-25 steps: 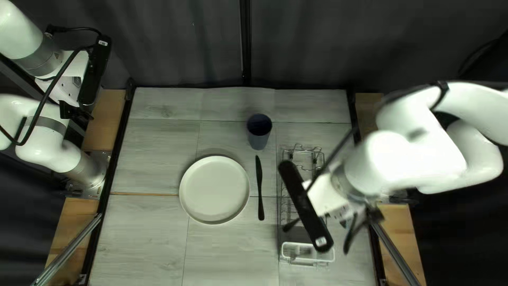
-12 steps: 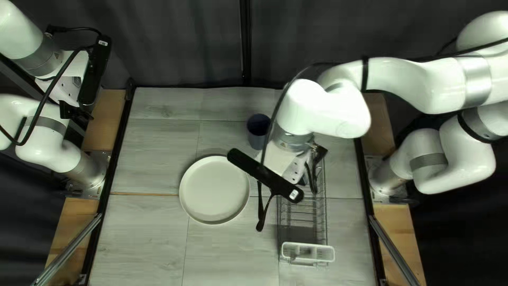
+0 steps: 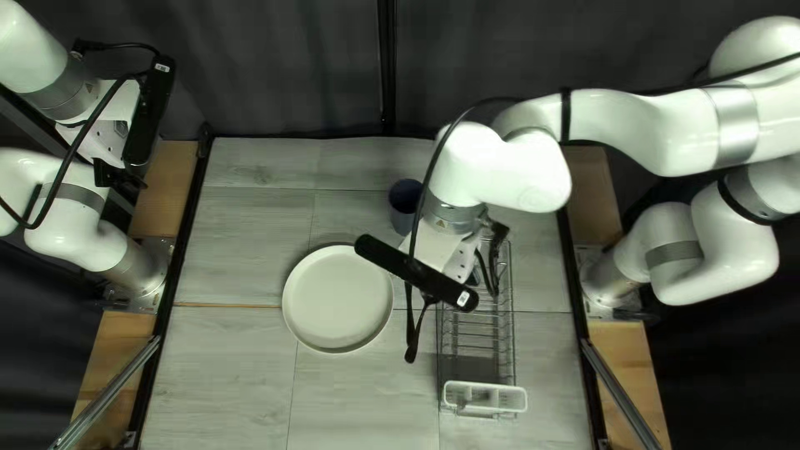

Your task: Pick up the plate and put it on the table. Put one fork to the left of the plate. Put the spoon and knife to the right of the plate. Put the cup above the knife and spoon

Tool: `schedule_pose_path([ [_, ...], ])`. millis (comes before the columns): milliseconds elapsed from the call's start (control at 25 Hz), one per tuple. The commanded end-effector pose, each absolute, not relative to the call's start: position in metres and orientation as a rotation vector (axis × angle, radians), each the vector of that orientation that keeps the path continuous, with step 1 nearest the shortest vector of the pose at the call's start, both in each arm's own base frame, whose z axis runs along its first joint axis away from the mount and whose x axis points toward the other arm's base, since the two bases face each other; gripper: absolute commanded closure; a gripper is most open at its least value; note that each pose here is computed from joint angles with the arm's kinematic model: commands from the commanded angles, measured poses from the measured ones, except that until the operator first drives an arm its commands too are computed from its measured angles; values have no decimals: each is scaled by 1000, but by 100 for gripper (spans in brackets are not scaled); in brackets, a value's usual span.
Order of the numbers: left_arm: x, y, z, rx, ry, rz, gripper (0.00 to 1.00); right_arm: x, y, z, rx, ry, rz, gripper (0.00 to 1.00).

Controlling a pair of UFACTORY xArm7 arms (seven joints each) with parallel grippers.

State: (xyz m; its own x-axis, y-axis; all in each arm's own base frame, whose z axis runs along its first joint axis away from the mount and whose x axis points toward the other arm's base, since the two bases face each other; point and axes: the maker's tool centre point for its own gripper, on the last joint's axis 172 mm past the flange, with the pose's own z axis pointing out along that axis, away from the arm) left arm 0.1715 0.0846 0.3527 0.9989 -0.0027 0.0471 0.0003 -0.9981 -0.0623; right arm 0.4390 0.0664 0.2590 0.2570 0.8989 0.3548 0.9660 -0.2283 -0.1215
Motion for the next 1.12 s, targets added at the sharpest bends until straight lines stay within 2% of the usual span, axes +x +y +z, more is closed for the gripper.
schedule_pose_path([
  [40, 172, 85, 353, -3078, 2, -73, 0, 440, 50, 246, -2091, -1776, -344, 100],
  [760, 172, 85, 353, -3078, 2, -73, 0, 427, 58, 166, -1967, -1872, -454, 100],
  [1120, 172, 85, 353, -3078, 2, -73, 0, 425, 44, 130, -1921, -1900, -571, 100],
])
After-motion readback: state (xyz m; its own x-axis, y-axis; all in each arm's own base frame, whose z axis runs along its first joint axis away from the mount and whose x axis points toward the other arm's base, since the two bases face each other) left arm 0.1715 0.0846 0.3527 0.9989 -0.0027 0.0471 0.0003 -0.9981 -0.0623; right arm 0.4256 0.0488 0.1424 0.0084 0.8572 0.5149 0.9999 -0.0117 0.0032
